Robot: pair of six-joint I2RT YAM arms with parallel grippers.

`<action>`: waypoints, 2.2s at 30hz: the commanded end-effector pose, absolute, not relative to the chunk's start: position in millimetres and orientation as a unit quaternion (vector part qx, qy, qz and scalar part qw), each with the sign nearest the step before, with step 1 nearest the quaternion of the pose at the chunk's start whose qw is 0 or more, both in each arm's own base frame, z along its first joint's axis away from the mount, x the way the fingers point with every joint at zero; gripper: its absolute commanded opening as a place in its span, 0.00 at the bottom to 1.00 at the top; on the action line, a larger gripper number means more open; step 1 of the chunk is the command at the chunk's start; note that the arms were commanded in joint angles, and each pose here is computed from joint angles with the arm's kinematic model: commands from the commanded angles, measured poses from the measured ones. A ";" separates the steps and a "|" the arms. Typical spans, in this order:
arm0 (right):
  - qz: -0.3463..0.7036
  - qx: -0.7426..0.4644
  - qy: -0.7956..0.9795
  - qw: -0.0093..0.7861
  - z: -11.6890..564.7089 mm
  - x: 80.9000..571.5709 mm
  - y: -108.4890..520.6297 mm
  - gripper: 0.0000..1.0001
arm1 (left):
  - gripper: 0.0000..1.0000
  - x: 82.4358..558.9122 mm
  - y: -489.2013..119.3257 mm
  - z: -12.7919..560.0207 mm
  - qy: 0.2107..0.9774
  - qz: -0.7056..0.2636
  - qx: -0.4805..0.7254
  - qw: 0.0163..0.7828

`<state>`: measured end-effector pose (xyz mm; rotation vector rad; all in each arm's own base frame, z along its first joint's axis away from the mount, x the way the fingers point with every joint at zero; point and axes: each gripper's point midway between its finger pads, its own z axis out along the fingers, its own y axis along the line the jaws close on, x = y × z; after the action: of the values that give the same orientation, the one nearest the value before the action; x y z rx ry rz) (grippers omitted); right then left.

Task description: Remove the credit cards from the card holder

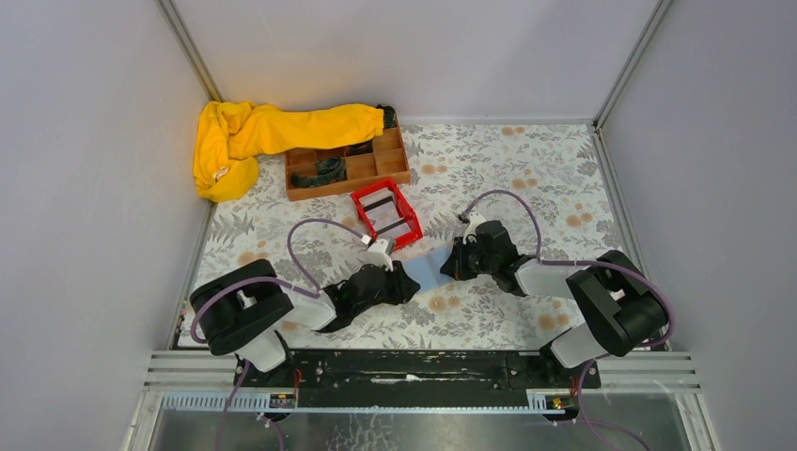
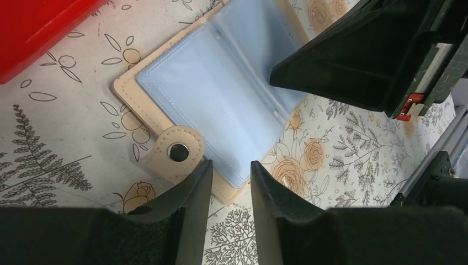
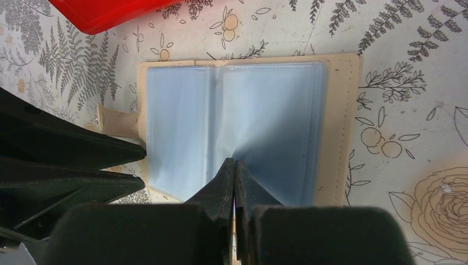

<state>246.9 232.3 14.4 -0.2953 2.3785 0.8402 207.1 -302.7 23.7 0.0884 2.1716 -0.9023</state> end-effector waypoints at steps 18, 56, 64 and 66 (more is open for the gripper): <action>0.328 -0.111 0.895 0.280 5.0 239.6 237.4 0.00 | 0.40 224.3 -315.4 37.4 0.829 -0.408 0.010 0.382; 0.321 -0.096 0.872 0.358 58.7 254.3 228.5 0.03 | 0.46 253.6 -316.5 86.8 0.794 -0.402 0.035 0.454; 0.212 0.012 0.857 0.470 82.7 280.6 171.1 0.69 | 1.00 256.1 -290.1 125.7 0.779 -0.324 0.075 0.531; 0.207 0.011 0.852 0.480 86.8 281.4 168.3 0.72 | 1.00 258.7 -280.3 142.6 0.771 -0.323 0.049 0.547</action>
<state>271.4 191.7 81.2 -0.0637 2.1316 0.6433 249.0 -303.9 120.1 0.1586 1.8947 -0.8856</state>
